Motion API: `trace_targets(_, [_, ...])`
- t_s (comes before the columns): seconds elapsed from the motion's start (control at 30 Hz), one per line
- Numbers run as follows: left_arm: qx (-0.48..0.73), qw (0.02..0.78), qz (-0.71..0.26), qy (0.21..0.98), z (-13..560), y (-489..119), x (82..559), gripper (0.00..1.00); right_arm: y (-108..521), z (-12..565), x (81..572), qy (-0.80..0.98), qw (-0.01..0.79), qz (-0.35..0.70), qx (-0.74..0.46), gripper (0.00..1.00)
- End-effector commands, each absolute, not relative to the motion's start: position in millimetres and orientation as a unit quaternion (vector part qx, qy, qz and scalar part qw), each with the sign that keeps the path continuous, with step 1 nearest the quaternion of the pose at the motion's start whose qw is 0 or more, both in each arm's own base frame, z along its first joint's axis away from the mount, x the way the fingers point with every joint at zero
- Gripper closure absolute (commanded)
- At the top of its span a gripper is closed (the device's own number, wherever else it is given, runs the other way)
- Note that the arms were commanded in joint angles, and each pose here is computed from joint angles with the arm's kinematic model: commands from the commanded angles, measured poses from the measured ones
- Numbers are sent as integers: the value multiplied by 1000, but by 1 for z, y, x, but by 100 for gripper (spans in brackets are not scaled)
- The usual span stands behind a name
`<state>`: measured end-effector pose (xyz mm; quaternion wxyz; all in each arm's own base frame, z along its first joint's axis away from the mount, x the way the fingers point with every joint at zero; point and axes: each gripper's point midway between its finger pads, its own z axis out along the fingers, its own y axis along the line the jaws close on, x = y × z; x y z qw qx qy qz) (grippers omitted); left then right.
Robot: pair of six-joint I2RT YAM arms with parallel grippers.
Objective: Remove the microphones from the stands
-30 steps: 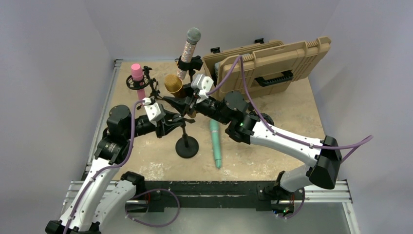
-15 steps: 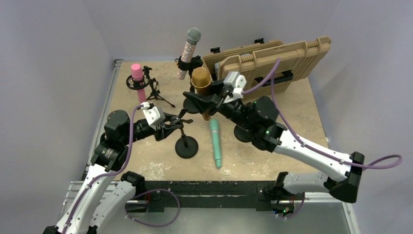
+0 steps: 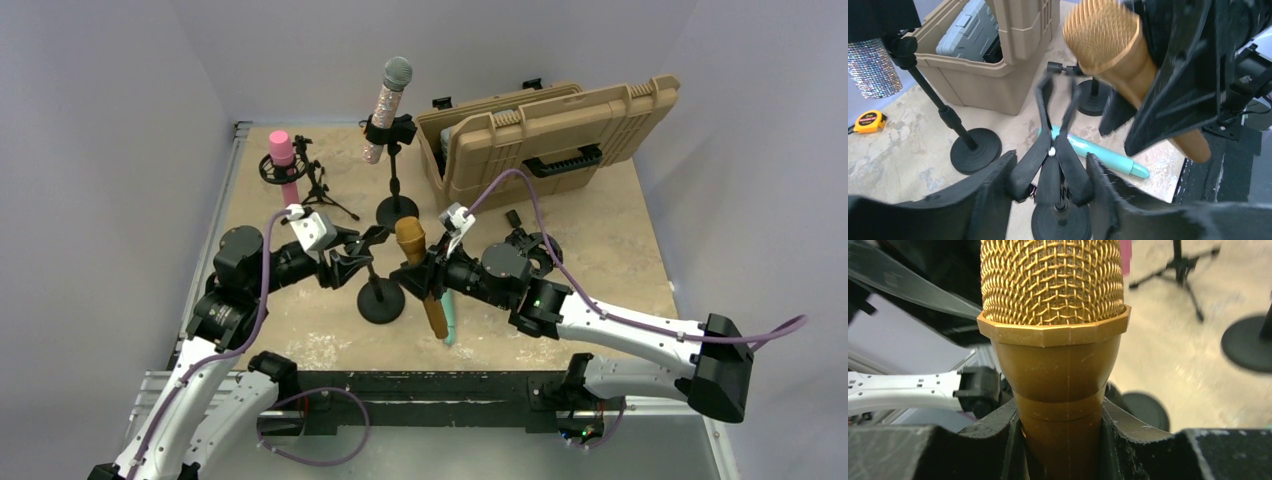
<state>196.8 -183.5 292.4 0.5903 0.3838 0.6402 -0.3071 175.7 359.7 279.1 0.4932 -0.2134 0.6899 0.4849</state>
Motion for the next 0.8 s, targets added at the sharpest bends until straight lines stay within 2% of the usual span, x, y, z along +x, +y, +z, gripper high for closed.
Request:
trace_targets(0.0, [366,610,-302,634,306,-182,201,43,364,284,160,684,446,555,-158,100])
trace_targets(0.2, [366,614,-311,626,311,-183,196,35,377,234,159,720,384,566,-117,100])
trace_targets(0.37, [363,624,-309,619,317,-181,192,26,386,183,172,773,341,530,-67,100])
trace_targets(0.6, [333,637,-291,631,323,-172,197,20,379,145,219,812,367,455,7,97])
trace_targets(0.77, [296,651,-245,655,327,-154,206,21,369,108,246,836,371,401,56,96])
